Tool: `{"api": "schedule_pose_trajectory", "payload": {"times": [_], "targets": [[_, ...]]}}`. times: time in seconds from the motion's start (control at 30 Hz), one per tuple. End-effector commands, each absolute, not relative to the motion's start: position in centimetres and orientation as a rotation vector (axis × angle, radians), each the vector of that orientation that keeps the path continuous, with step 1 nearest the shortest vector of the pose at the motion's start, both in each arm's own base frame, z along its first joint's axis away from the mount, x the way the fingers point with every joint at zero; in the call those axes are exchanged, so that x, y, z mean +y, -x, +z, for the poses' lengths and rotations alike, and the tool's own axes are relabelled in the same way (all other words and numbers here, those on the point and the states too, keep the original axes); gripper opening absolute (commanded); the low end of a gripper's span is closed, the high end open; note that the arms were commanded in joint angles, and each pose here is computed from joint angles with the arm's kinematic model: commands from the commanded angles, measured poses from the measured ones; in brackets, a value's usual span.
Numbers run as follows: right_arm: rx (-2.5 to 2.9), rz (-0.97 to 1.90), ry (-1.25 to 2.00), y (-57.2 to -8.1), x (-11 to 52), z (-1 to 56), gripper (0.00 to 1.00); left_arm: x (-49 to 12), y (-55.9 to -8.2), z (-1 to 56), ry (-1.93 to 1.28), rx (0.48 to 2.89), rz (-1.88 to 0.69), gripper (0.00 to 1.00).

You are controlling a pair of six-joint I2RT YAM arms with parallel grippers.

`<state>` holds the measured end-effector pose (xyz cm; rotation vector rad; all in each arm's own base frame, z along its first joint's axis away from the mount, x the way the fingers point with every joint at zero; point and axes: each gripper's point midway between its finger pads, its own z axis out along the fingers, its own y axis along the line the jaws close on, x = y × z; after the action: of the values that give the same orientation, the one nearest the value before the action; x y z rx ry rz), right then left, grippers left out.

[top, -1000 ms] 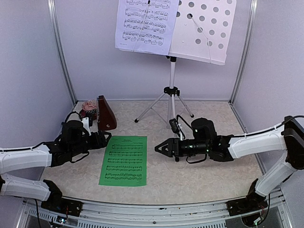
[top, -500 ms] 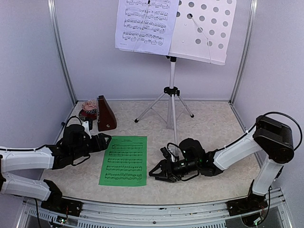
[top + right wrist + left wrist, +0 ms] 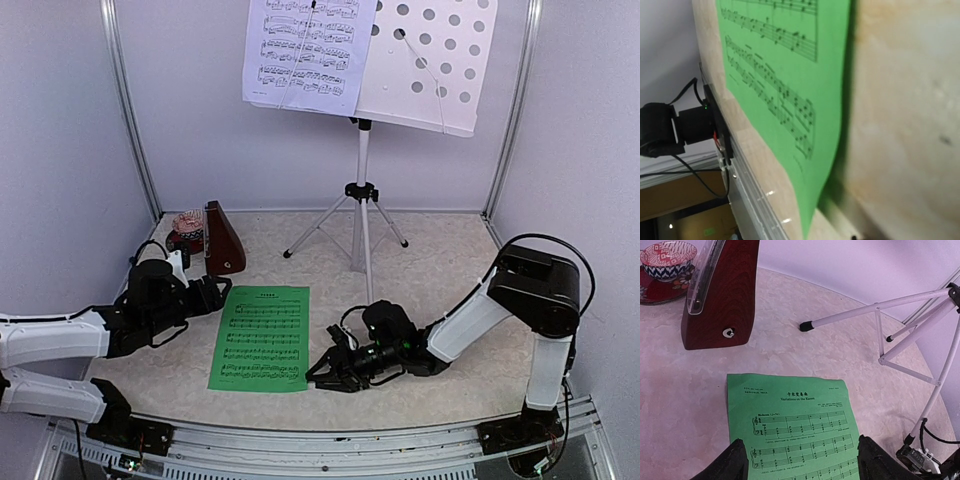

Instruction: Set up the instrument practice props

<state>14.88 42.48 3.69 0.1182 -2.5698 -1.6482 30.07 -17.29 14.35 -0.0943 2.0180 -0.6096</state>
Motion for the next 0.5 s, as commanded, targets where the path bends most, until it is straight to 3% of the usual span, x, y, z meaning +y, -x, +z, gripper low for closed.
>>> {"api": "schedule_pose_trajectory", "payload": {"times": [0.0, 0.47], "targets": [[-2.577, -1.637, -0.069, -15.5, 43.1, 3.2, 0.41, -17.2, -30.0, 14.6, 0.106, 1.996, -0.62, 0.73], [-2.594, -1.686, 0.016, -18.0, 45.7, 2.9, 0.3, -17.0, -30.0, 14.4, 0.112, 1.987, -0.617, 0.71]]}}
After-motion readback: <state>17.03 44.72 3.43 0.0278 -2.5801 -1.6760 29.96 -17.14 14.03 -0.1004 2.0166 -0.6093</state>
